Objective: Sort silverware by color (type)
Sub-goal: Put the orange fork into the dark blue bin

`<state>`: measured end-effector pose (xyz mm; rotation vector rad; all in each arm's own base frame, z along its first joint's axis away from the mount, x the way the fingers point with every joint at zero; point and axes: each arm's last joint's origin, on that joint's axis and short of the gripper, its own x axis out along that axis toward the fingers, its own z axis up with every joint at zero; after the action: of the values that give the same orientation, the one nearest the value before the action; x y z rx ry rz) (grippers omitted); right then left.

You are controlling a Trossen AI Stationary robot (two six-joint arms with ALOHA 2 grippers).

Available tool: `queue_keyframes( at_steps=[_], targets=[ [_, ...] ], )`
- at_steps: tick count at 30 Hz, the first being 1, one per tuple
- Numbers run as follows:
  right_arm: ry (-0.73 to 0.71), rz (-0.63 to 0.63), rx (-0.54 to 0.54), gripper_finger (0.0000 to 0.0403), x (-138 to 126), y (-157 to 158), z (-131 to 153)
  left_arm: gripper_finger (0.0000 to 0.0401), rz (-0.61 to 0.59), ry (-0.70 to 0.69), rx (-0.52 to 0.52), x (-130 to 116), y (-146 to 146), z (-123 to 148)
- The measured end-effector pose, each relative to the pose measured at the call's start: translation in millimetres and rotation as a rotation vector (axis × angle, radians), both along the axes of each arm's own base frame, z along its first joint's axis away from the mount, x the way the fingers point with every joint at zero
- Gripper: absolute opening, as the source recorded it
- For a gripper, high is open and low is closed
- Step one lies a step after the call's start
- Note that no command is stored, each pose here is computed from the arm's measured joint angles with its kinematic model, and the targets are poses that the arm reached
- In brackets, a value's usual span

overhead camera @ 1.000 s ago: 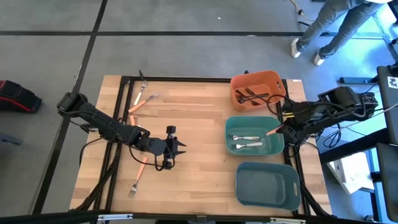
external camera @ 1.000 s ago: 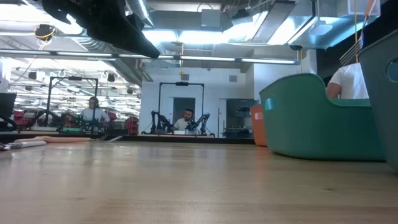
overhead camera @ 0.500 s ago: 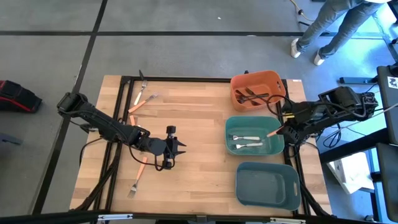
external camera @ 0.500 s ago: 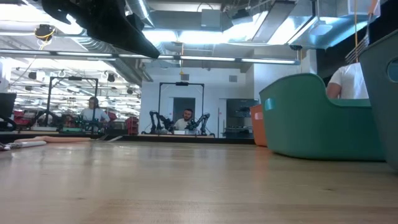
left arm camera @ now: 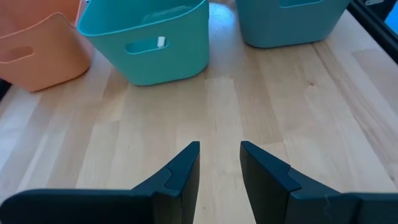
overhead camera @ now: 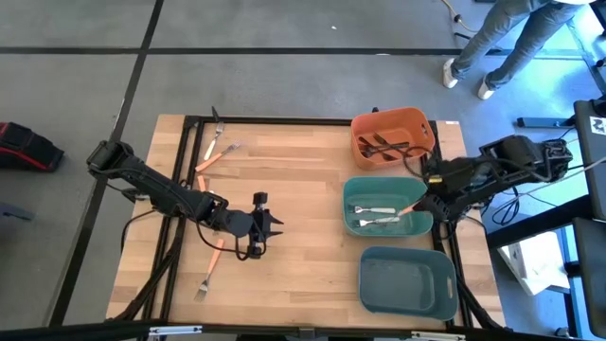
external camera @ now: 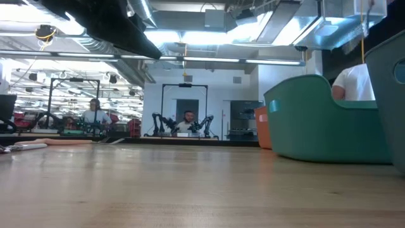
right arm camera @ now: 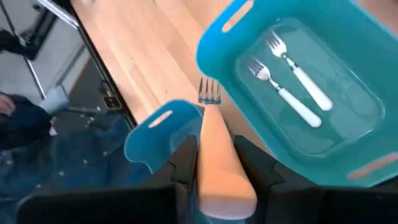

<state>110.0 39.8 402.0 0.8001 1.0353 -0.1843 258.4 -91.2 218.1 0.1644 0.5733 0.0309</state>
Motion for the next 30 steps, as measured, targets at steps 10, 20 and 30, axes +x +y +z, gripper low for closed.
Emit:
queue_keyframes(
  at_steps=[10, 20, 30],
  targets=[
    [-0.108, 0.143, 0.038, 0.0067, 11, 40, -15, 0.0110, -0.002, -0.004, -0.005, 0, 0, 0],
    [-0.018, 0.217, -0.084, 0.0067, 9, 88, -41, 0.0110, -0.003, -0.003, -0.010, 0, -1, 0],
    [0.046, 0.141, -0.237, 0.0098, 30, 112, -71, 0.0110, -0.003, -0.015, -0.015, 1, -1, 1]
  ],
)
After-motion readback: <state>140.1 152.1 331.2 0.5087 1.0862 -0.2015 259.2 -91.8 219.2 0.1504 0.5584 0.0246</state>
